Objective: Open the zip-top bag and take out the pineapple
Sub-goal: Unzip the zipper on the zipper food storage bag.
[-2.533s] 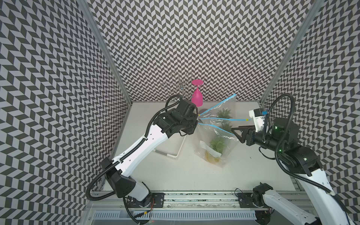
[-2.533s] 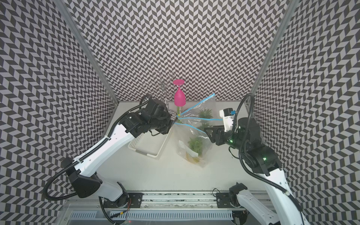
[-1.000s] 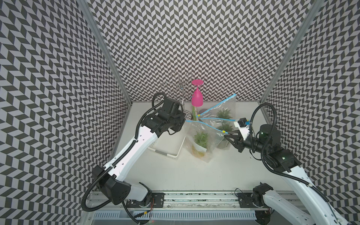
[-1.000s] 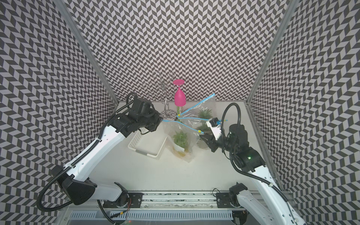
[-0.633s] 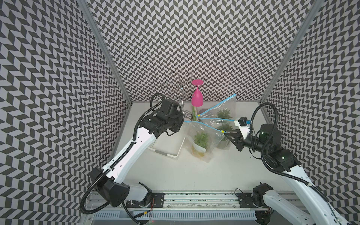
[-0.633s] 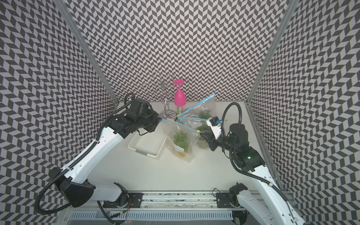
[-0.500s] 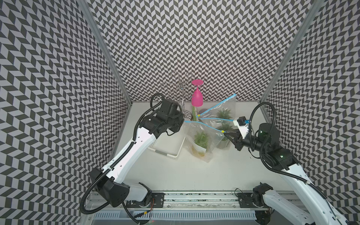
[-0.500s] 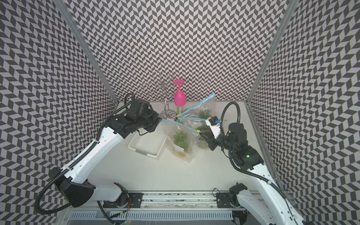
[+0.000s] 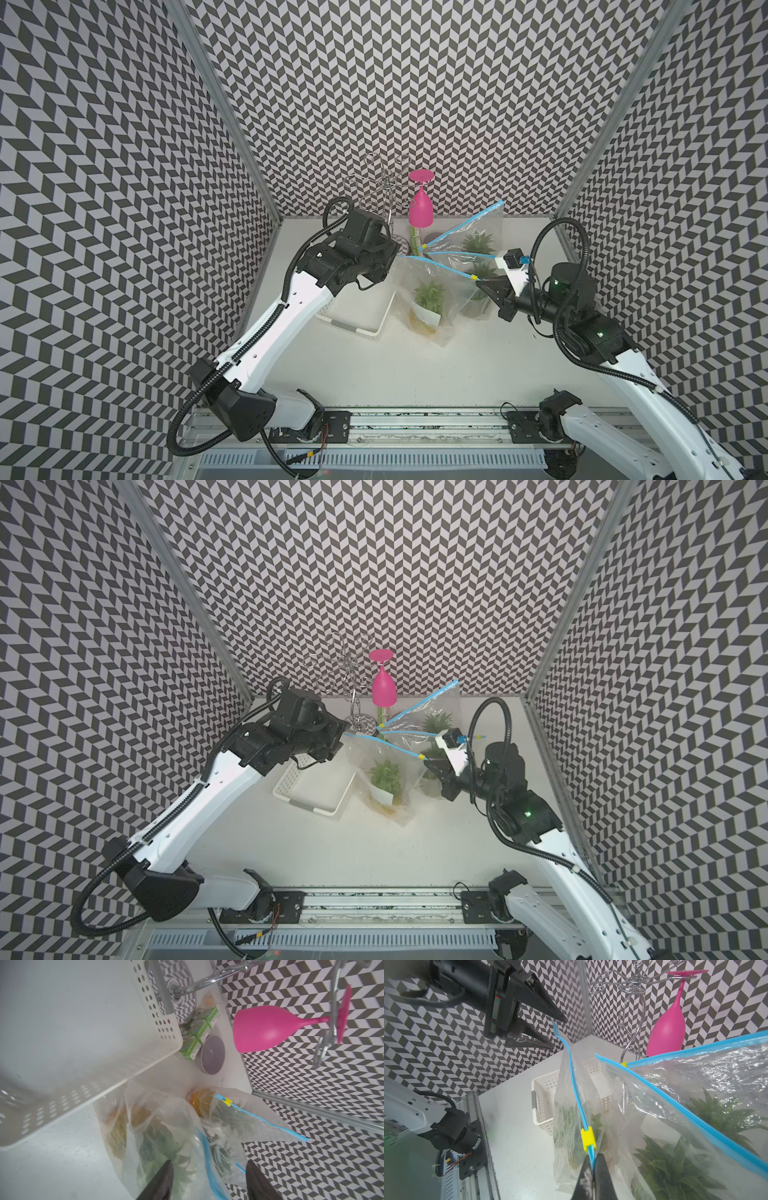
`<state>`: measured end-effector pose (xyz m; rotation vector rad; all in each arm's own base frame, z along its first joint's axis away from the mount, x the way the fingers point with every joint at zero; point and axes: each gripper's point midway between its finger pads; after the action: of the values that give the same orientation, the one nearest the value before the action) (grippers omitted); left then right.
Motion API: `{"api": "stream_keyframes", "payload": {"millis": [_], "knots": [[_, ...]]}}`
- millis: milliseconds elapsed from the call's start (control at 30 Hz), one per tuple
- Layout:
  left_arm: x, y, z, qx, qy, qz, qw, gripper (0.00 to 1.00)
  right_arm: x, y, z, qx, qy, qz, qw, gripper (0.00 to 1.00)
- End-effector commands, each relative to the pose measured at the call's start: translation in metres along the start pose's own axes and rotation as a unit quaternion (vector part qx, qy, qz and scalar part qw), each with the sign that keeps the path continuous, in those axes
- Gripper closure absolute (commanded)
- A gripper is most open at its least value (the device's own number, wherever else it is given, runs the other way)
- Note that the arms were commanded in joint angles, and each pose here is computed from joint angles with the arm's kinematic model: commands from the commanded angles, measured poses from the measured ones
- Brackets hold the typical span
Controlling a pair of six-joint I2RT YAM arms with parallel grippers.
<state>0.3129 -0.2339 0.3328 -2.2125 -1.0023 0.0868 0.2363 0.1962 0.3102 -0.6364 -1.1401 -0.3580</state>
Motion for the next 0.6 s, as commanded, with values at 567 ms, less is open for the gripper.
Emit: {"api": "stream_keyframes", "payload": {"millis": [567], "knots": [[-0.144, -0.006, -0.076, -0.010, -0.013, 0.182, 0.983, 0.49, 0.047, -0.004, 0.055, -0.062, -0.188, -0.122, 0.973, 1.00]]}}
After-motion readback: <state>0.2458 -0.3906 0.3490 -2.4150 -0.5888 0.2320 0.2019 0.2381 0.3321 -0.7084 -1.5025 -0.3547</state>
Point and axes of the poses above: each gripper's point midway between its finger pads, its own y axis out along the fingers, its own z axis along the line the jaws close on, x = y × z, and after that the axes turned 12 degrees about y, right-handed
